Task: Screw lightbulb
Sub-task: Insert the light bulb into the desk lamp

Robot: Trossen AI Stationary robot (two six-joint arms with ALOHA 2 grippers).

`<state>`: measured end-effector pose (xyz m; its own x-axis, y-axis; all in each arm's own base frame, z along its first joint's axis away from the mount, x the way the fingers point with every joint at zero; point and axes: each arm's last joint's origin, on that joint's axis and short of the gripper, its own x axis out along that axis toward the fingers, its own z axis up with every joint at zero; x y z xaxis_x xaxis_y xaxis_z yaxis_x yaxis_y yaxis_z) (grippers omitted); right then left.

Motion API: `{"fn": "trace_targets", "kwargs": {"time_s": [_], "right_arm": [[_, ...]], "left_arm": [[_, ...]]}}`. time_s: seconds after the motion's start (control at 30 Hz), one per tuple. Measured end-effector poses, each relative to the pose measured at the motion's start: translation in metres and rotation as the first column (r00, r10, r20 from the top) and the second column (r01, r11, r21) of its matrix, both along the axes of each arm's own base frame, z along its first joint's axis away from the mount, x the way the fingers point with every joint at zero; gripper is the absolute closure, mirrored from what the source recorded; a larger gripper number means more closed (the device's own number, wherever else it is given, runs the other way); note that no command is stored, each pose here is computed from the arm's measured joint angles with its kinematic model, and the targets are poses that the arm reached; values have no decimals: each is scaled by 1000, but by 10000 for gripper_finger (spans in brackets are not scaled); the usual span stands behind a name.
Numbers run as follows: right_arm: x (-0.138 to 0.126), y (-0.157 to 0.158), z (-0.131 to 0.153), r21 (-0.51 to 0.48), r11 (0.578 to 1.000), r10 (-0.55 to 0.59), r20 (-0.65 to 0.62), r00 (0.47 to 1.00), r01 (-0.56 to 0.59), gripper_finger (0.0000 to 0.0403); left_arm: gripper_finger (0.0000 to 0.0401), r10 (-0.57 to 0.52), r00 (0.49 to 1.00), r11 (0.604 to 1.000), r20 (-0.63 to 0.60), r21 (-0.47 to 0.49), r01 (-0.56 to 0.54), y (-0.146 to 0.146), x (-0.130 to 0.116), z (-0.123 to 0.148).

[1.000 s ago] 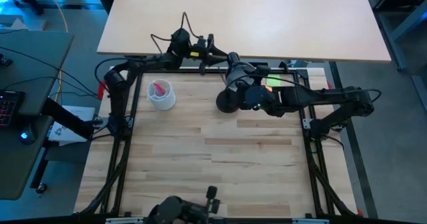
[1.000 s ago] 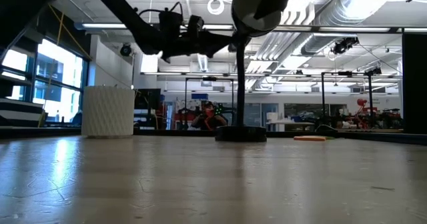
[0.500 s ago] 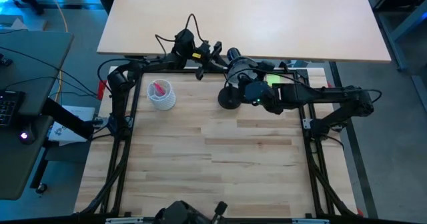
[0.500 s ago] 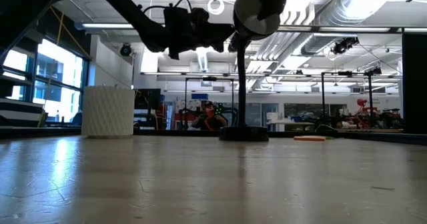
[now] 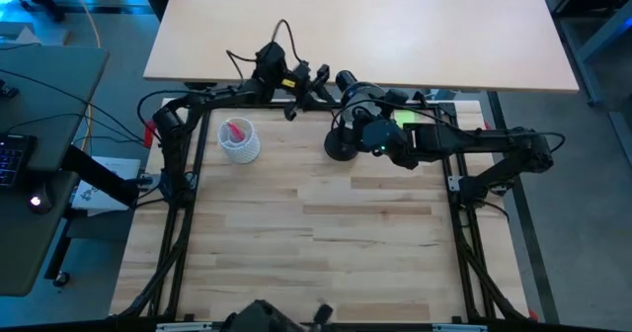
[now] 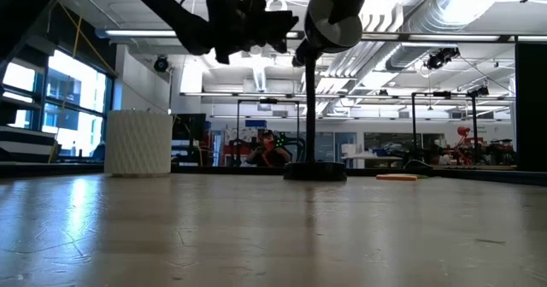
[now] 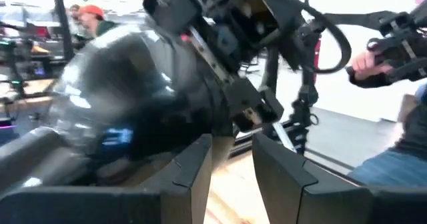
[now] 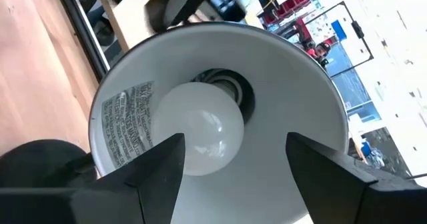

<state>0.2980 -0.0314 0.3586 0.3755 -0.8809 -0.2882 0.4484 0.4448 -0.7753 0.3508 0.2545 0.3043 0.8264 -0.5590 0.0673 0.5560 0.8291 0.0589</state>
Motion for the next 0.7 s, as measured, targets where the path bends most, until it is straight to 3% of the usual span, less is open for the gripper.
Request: {"fn": "trace_targets", "kwargs": {"time_s": [0.1, 0.17, 0.23, 0.3, 0.37, 0.4, 0.5, 0.7], "right_arm": [[0, 0, 0, 0, 1000, 1, 0, 1000, -1, 144], [0, 0, 0, 2, 1000, 3, -1, 1000, -3, 144], [0, 0, 0, 2, 1000, 4, -2, 1000, -4, 144], [0, 0, 0, 0, 1000, 6, -6, 1000, -6, 144], [0, 0, 0, 0, 1000, 6, -7, 1000, -6, 144], [0, 0, 0, 0, 1000, 7, -6, 1000, -6, 144], [0, 0, 0, 1, 1000, 6, -5, 1000, -6, 144], [0, 0, 0, 8, 1000, 11, 1, 1000, -11, 144]], "left_arm": [[298, 114, 993, 993, -15, -32, -114, 20, -18, 5], [298, 236, 970, 968, -60, -75, -240, 38, -30, 1], [298, 395, 910, 907, -124, -105, -408, 55, -41, -7], [298, 554, 812, 813, -184, -93, -575, 70, -49, -17], [298, 649, 728, 733, -219, -76, -676, 81, -54, -28], [298, 667, 708, 714, -231, -74, -696, 84, -53, -33], [298, 652, 715, 719, -253, -93, -689, 89, -41, -44], [298, 599, 764, 759, -239, -133, -637, 89, 6, -45]]}}
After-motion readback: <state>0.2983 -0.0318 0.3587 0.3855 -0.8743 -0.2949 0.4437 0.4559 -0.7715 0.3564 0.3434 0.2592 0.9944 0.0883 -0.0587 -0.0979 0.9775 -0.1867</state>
